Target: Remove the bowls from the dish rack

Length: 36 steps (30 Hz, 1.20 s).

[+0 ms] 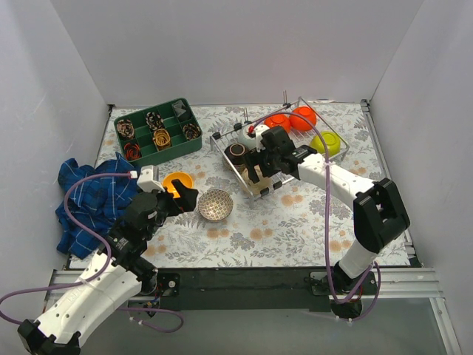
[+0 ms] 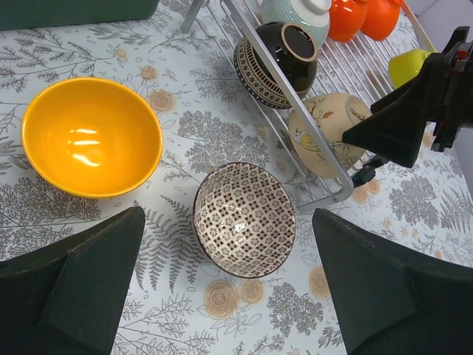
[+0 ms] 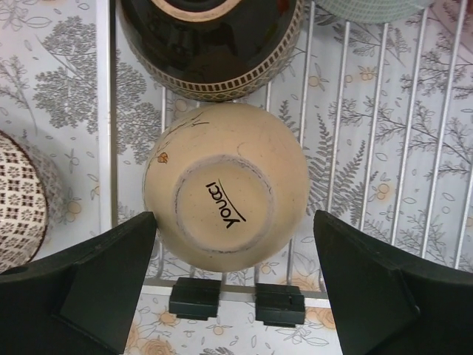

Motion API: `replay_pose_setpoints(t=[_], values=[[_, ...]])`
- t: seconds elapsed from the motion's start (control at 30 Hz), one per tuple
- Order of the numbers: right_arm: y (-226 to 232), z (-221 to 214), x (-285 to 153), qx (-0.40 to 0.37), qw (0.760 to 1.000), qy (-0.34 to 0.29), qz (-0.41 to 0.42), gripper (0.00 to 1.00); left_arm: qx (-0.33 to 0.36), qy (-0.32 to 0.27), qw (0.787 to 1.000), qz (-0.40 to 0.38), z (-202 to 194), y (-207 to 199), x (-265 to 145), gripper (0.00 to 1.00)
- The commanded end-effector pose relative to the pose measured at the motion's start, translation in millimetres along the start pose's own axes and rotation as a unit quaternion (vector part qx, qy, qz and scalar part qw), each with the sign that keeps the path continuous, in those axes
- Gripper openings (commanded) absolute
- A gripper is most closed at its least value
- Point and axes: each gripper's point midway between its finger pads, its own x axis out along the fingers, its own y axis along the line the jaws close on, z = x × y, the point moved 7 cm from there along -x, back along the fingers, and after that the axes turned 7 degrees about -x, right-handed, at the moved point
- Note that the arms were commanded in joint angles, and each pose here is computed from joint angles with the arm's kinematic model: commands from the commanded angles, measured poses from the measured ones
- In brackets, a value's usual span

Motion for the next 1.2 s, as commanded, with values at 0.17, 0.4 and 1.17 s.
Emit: replay_pose_setpoints(t=[0.17,0.4,1.17], values=[[-73,10,-10,-0.019,0.994,-0.006,-0.111,0.95,0.011,-0.034,0.999,0.012,8,4,1,0.98],[-133,8,-5,0.004,0.988,0.0,-0.154,0.95,0.016,-0.026,0.999,0.017,6,4,4,0.98],[-93,17,-15,-0.095,0.99,-0.012,-0.1,0.95,0.023,-0.014,1.0,0.014,2,5,7,0.98]])
